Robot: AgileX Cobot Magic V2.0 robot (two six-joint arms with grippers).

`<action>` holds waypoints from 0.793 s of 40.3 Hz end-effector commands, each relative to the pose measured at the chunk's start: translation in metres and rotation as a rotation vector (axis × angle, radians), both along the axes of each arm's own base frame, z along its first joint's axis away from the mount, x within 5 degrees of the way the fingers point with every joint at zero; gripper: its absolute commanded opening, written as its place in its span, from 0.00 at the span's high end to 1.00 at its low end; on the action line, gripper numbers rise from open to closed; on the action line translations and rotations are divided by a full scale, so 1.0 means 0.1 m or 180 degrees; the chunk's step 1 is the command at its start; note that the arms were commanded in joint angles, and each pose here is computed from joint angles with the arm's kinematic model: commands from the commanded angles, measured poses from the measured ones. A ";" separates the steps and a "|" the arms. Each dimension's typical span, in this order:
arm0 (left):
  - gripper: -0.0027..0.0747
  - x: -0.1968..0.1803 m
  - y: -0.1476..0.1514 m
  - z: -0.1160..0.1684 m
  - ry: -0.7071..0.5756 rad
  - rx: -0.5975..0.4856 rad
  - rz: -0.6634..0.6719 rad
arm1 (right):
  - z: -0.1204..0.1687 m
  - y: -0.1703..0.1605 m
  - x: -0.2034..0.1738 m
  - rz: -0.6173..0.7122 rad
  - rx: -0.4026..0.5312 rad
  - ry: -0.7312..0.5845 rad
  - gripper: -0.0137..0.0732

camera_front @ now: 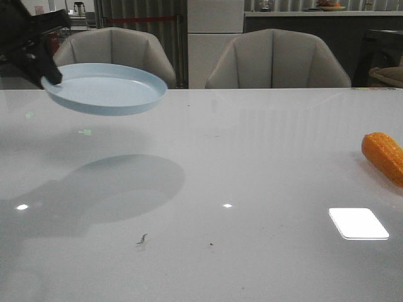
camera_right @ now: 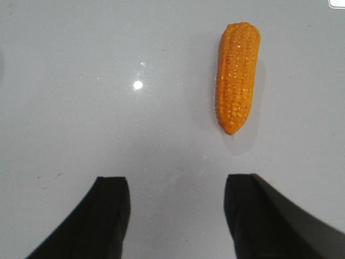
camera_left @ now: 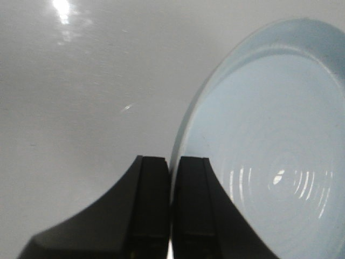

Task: Place corn on plate with both arms
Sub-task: 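Lift the plate and carry it toward the table center with left gripper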

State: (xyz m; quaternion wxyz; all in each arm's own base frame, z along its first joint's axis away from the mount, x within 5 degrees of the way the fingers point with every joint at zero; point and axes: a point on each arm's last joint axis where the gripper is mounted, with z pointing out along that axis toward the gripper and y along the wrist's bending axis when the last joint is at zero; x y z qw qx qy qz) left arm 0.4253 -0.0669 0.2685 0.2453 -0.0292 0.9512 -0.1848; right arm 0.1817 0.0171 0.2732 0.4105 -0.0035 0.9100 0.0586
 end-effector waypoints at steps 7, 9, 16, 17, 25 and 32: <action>0.84 -0.12 -0.66 0.21 -0.0180 -0.0306 -0.0350 | 0.16 -0.01 0.04 -0.0046 0.0042 -0.0268 0.27; 0.84 -0.12 -0.77 0.14 -0.0130 -0.0298 -0.0426 | 0.16 -0.01 0.04 -0.0044 0.0042 -0.0253 0.27; 0.84 -0.13 -1.07 -0.14 0.0042 -0.0254 -0.0617 | 0.14 -0.01 0.03 -0.0037 0.0040 -0.0206 0.27; 0.83 -0.13 -1.09 -0.16 0.0045 -0.0251 -0.0628 | 0.14 -0.01 0.03 -0.0037 0.0040 -0.0206 0.27; 0.82 -0.11 -1.20 -0.31 0.0048 -0.0187 -0.0671 | 0.14 -0.01 0.03 -0.0034 0.0040 -0.0189 0.27; 0.67 -0.07 -1.22 -0.49 0.0157 -0.0130 -0.0680 | 0.14 -0.01 0.03 -0.0035 0.0040 -0.0191 0.27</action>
